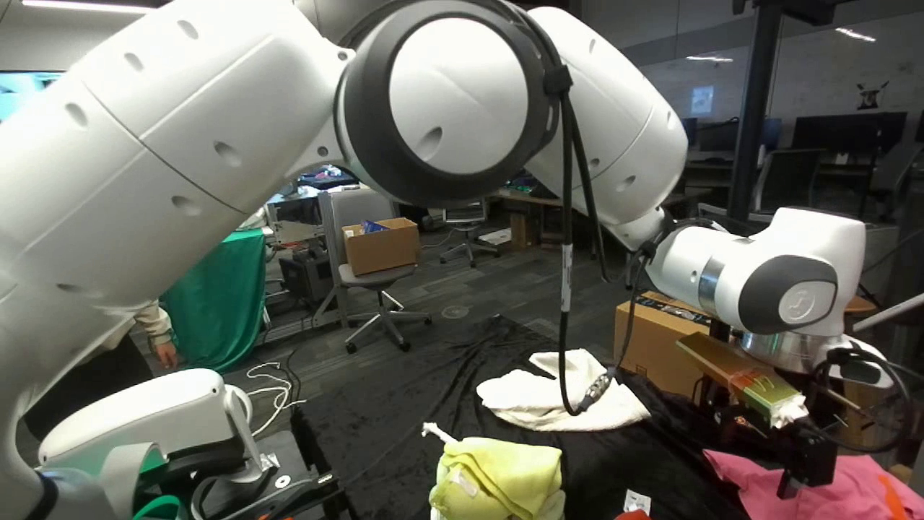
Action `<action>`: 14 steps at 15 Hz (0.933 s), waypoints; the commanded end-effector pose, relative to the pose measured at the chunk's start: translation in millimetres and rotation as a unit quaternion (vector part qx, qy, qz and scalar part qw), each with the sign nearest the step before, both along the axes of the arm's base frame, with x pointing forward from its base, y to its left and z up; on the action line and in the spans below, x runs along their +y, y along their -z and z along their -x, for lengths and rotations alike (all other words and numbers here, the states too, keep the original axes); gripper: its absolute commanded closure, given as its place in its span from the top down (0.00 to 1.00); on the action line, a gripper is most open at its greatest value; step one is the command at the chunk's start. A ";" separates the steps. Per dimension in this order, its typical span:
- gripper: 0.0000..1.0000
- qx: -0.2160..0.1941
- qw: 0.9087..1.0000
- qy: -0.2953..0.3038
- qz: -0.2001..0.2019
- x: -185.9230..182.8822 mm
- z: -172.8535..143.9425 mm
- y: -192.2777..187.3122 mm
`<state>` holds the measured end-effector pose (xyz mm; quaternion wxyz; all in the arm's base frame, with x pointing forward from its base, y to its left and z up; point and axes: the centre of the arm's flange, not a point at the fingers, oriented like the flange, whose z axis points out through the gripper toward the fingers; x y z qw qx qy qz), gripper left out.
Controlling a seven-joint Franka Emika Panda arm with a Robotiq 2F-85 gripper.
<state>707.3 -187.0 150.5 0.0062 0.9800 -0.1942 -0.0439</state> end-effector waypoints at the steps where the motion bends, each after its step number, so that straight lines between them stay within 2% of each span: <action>1: 1.00 0.009 0.999 0.032 -0.017 -28.9 -28.2 12.1; 14: 1.00 0.031 0.994 0.102 -0.037 -83.6 -9.6 45.4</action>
